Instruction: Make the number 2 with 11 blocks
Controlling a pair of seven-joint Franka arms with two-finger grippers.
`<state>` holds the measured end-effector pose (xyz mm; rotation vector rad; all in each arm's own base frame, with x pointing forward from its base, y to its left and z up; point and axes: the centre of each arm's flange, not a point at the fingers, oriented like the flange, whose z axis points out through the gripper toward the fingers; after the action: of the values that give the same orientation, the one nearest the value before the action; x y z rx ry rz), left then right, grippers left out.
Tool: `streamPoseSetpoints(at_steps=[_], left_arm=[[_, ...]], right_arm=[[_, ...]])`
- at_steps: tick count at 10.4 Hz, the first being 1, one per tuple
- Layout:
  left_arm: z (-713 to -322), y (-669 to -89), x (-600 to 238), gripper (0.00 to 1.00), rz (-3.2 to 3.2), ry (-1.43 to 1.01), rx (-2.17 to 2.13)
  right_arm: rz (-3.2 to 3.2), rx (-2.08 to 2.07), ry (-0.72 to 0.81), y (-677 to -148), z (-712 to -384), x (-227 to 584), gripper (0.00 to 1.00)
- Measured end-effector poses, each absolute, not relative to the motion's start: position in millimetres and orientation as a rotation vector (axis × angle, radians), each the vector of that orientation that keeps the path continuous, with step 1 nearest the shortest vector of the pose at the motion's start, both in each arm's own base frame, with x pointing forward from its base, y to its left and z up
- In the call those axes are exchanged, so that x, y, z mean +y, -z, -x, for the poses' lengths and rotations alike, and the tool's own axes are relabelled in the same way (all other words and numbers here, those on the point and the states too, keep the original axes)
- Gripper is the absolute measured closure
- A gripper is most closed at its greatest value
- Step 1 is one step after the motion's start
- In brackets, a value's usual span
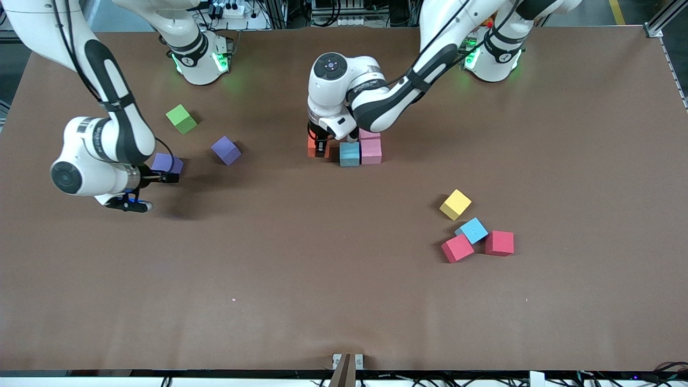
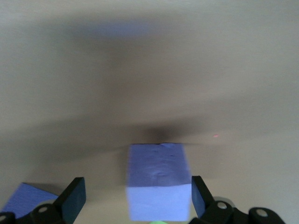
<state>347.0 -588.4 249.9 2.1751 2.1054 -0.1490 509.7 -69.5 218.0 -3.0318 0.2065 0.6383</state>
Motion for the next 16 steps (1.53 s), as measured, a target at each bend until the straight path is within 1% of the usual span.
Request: streamPoseSetpoints(at_steps=[2,5,8,11,16], left_arm=[[-340.2,-226.6,-588.7,0.42,-2.204,0.097,2.118],[-349.2,-210.6,-580.4,0.42,-2.193,0.07,2.16],[-352.8,-205.6,-577.8,0.42,-2.173,0.075,2.192],[-364.3,-199.6,-570.6,0.42,-2.155,0.056,2.213],[-371.5,-195.1,-567.2,0.42,-2.136,0.055,2.218]], right_arm=[[3.009,0.206,-0.663,-212.2,-499.6,-84.7,0.0],[2.992,0.197,-0.694,-204.3,-491.3,-77.0,0.0],[2.982,0.191,-0.712,-198.6,-485.4,-72.6,0.0],[2.988,0.159,-0.712,-188.2,-478.6,-61.3,0.0],[2.975,0.095,-0.704,-172.6,-472.5,-74.8,0.0]])
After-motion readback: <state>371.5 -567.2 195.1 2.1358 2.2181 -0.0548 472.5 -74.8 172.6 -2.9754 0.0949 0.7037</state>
